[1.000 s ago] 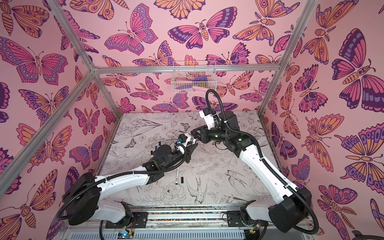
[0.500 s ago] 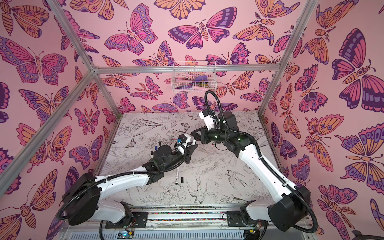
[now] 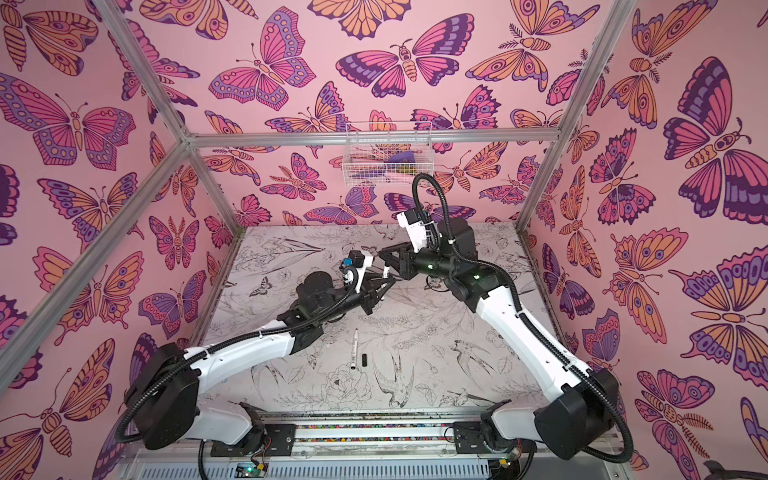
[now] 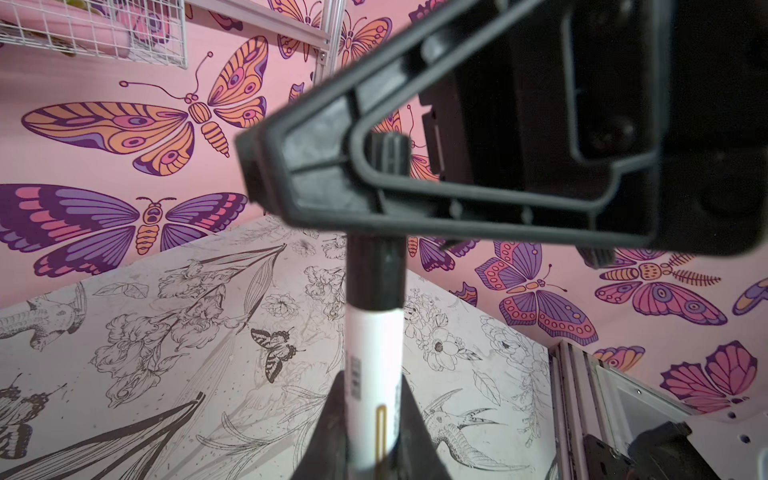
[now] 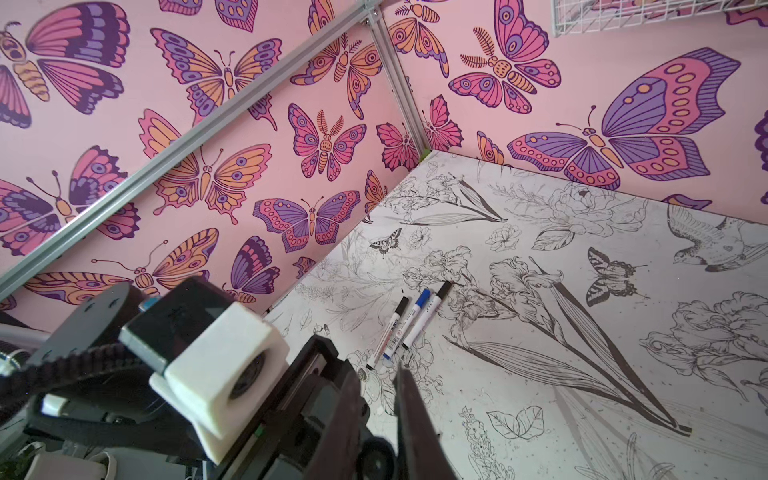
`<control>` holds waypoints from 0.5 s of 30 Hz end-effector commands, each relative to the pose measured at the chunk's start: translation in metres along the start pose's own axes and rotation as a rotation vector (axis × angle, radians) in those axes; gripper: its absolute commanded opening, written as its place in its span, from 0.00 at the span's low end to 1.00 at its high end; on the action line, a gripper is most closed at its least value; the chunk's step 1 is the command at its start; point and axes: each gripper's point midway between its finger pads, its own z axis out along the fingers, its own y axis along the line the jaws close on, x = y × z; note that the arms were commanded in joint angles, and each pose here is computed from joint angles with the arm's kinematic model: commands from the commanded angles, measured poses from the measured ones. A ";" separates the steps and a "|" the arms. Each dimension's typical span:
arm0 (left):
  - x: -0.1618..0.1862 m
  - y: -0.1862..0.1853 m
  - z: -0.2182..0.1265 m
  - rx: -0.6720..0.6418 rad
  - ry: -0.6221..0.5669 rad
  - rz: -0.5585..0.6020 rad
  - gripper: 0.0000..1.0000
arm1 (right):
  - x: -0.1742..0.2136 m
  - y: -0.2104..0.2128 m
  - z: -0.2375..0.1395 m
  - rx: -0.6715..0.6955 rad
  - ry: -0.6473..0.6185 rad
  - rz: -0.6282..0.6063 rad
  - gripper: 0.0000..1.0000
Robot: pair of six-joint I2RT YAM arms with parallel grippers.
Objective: Insert the pens into the pen caps
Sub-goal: 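Hold the capped marker upright with the left gripper while the right gripper hovers nearby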
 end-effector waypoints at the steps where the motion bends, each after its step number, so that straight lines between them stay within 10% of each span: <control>1: -0.177 -0.019 -0.047 0.005 -0.535 0.182 0.00 | 0.141 -0.016 0.002 0.077 0.496 0.189 0.00; 15: -0.216 -0.071 -0.057 -0.001 -0.611 0.634 0.00 | 0.158 0.007 0.004 -0.077 0.609 0.332 0.00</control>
